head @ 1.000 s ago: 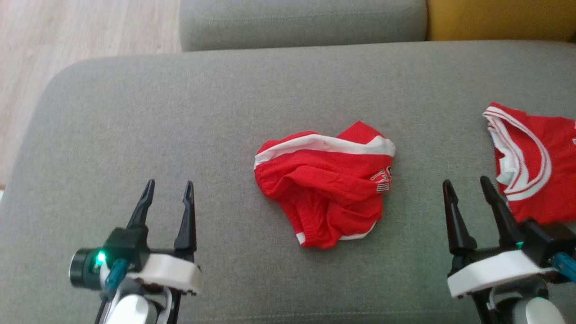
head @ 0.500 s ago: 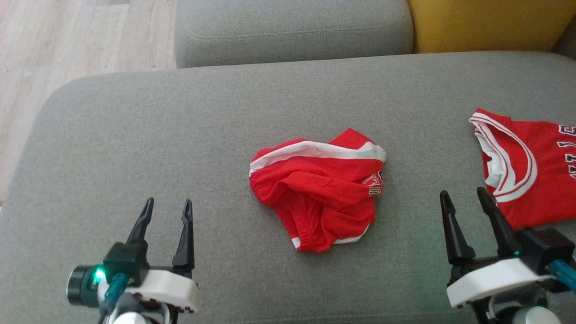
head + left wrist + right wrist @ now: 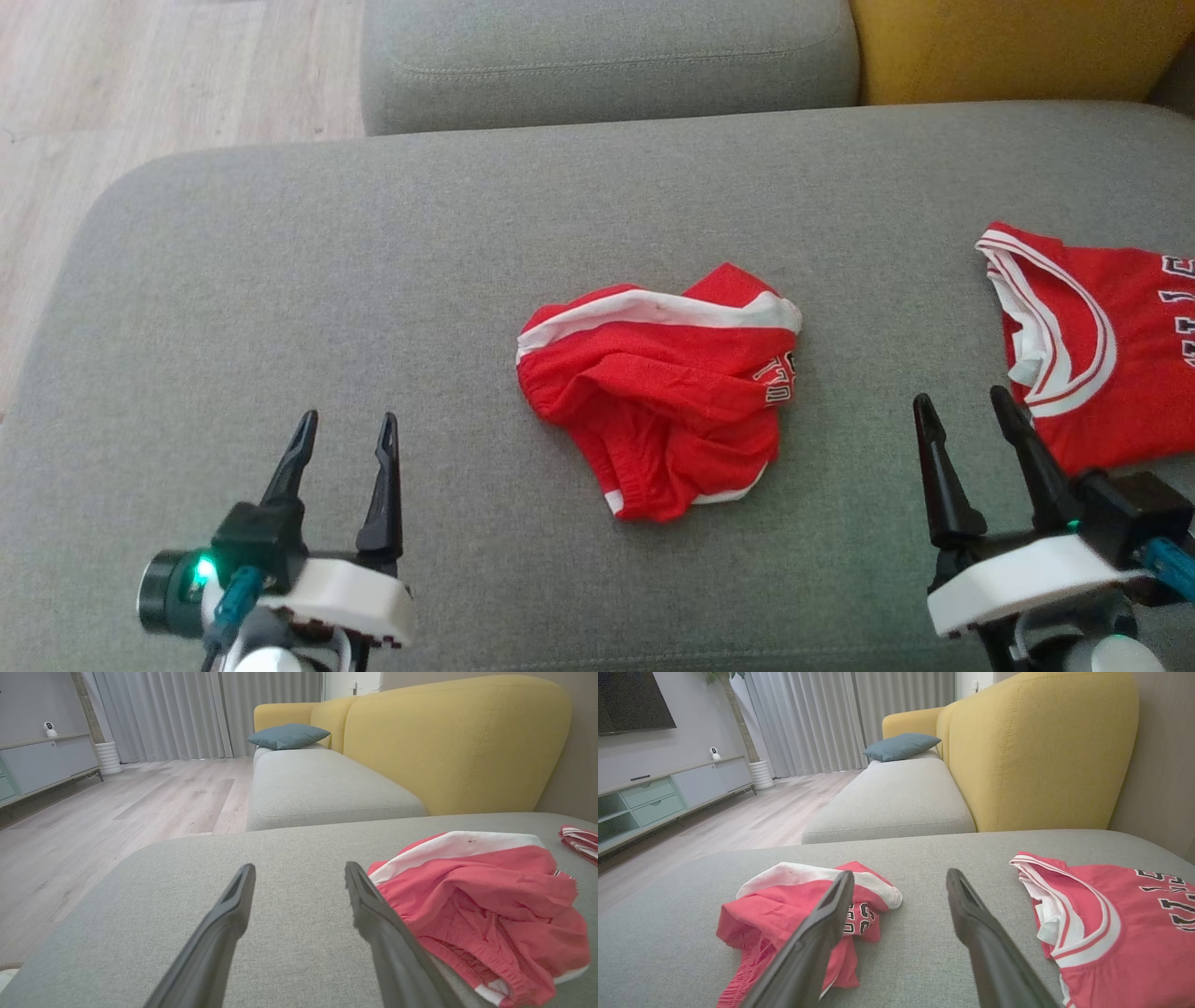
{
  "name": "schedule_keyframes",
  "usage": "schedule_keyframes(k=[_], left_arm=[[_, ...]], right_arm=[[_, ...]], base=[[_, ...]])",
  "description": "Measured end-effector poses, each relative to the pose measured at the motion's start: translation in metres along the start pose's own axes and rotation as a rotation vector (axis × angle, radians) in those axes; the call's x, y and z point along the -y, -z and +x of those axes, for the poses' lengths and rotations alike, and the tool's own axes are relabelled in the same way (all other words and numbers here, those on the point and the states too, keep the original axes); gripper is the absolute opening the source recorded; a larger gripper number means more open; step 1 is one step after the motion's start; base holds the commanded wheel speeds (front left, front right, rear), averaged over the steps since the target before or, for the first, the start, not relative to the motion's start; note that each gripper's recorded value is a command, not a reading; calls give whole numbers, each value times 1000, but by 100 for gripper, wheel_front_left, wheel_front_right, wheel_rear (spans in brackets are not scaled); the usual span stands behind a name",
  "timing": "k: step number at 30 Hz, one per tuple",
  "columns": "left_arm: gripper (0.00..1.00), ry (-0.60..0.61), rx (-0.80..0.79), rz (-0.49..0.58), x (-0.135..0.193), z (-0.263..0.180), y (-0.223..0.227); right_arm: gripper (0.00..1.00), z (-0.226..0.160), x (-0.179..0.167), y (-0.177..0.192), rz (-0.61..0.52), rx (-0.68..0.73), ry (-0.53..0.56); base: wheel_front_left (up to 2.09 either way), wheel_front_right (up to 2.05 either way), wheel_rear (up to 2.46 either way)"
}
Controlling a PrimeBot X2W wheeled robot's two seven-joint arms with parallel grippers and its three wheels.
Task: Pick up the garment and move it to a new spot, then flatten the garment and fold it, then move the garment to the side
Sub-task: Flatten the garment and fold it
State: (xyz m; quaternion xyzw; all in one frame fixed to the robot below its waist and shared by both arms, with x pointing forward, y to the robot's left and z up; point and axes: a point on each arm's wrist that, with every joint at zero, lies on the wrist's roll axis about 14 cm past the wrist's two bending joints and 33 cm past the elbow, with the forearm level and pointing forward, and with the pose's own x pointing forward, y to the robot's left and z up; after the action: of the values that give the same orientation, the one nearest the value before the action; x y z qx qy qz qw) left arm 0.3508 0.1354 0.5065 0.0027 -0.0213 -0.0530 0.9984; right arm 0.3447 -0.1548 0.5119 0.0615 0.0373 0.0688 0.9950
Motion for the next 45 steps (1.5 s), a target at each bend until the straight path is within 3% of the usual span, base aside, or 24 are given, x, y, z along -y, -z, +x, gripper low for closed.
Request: schedule_keyframes(k=[19, 28, 35, 40, 45], left_arm=[[100, 17, -26, -2, 3, 5, 8], [100, 175, -25, -15, 40, 66, -2], [100, 296, -228, -31, 67, 108, 41], [100, 347, -418, -66, 81, 115, 85], [100, 378, -487, -61, 87, 118, 105]], right_arm=[[100, 5, 1, 9, 13, -29, 2], [100, 28, 5, 19, 18, -61, 2], [100, 47, 8, 32, 24, -95, 5], [100, 52, 17, 38, 32, -107, 30], [100, 50, 24, 45, 41, -121, 53]], base=[[0, 0, 0], [0, 0, 0], [0, 0, 0], [0, 0, 0], [0, 0, 0]])
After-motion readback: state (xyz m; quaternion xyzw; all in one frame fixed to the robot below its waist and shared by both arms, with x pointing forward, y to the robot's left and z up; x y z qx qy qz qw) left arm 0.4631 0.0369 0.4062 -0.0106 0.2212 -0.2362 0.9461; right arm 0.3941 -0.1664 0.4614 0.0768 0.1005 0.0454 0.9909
